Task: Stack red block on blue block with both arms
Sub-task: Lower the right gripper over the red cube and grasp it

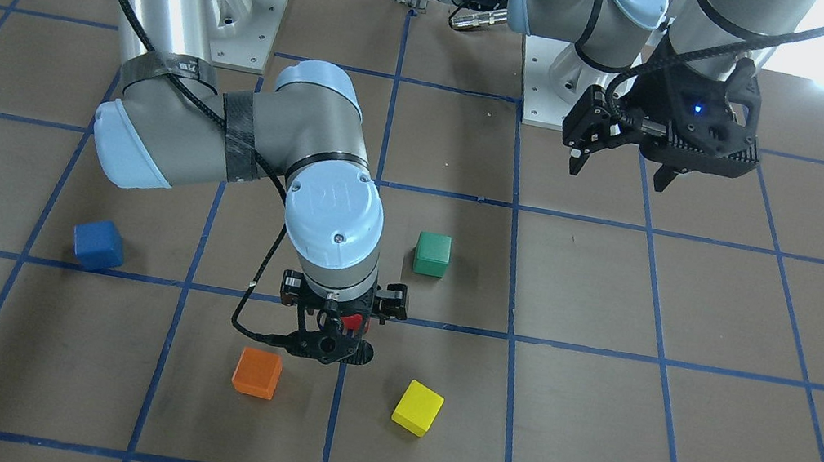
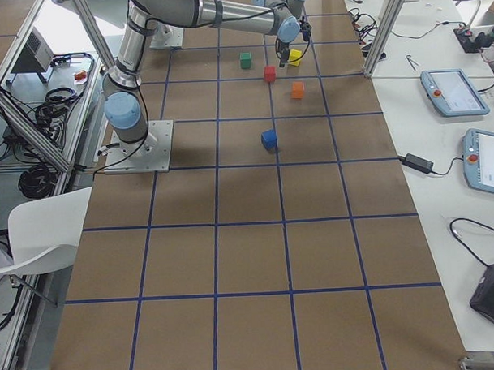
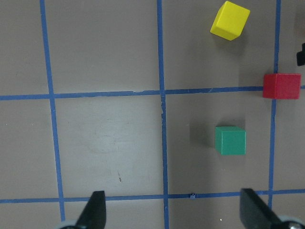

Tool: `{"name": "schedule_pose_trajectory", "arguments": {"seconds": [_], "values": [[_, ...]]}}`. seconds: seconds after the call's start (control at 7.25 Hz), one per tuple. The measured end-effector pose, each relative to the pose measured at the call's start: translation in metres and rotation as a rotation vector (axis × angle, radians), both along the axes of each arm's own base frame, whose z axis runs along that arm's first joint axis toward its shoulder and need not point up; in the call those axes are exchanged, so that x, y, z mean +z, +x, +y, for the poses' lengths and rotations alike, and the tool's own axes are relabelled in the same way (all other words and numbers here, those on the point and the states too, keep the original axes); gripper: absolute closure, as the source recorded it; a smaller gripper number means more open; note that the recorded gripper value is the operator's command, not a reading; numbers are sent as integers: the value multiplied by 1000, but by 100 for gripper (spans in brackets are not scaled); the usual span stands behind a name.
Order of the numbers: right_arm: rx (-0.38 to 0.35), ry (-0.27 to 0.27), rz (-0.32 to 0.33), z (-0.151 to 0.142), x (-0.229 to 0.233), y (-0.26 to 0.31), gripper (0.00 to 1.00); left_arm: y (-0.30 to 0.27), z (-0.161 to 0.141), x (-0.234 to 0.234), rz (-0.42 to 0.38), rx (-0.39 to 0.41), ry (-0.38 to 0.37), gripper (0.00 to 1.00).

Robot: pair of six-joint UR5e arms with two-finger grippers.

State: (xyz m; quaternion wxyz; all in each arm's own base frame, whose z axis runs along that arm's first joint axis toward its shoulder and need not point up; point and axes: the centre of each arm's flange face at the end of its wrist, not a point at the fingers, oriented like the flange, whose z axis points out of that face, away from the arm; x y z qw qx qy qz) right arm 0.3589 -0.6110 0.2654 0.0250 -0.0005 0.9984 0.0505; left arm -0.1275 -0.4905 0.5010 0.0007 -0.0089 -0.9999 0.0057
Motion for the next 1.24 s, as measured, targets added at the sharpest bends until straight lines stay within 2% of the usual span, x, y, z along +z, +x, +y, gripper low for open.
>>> {"name": "schedule_pose_trajectory", "arguments": {"seconds": [0.83, 1.1, 1.24], "values": [[4, 41, 34, 47, -60, 13, 1, 0, 0, -7, 0, 4, 12, 0], [3, 44, 26, 51, -66, 14, 49, -1, -1, -9, 0, 6, 16, 0], [3, 42, 22, 51, -65, 14, 61, -1, -1, -10, 0, 6, 17, 0]]}}
